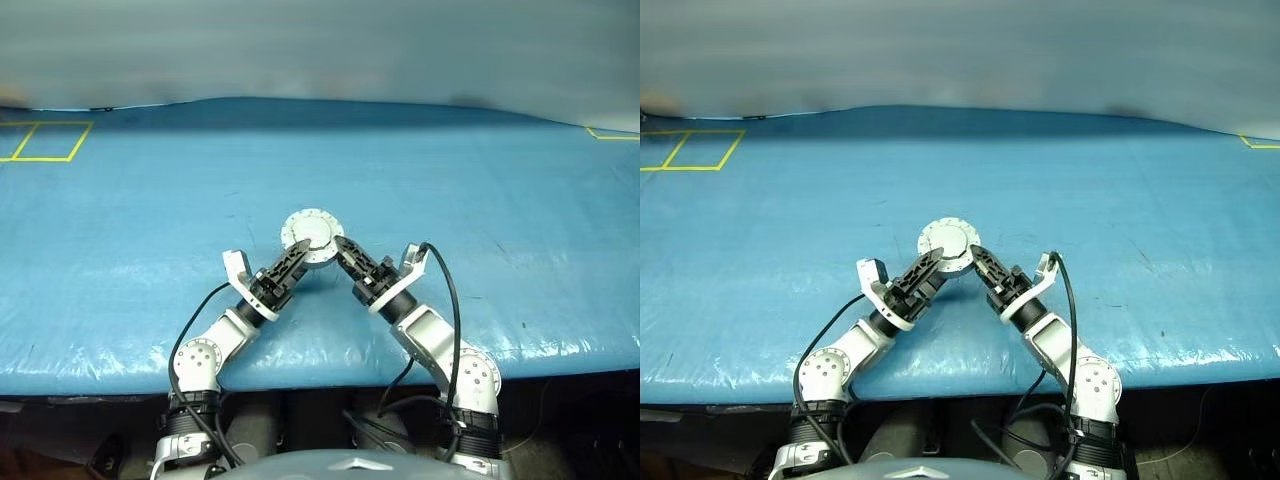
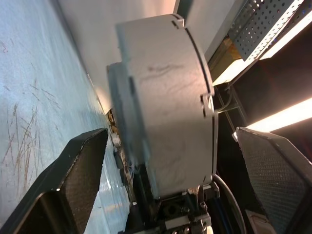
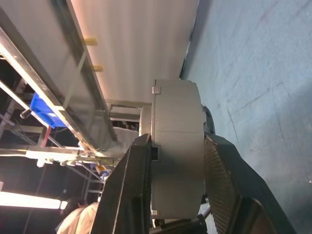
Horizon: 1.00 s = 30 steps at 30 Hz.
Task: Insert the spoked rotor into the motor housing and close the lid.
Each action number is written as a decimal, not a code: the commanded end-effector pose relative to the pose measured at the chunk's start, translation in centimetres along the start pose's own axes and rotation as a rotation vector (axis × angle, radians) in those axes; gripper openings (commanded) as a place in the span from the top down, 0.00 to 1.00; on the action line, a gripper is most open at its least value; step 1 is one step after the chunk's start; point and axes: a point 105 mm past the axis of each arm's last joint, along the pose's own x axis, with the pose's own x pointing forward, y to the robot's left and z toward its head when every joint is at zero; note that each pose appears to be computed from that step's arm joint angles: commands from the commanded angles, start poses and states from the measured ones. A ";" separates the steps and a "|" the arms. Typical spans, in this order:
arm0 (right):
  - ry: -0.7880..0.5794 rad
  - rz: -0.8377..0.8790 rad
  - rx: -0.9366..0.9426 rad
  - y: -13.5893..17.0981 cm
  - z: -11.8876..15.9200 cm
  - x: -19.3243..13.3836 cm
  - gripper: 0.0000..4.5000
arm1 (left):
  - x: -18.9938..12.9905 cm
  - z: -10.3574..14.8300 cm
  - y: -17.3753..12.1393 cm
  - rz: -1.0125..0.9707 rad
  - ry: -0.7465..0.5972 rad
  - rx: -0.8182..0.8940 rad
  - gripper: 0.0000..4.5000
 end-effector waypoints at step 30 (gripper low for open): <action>-0.322 -0.040 -0.435 1.8 5.8 1.0 0.16 | -2.0 9.6 3.3 0.329 -0.667 0.286 0.40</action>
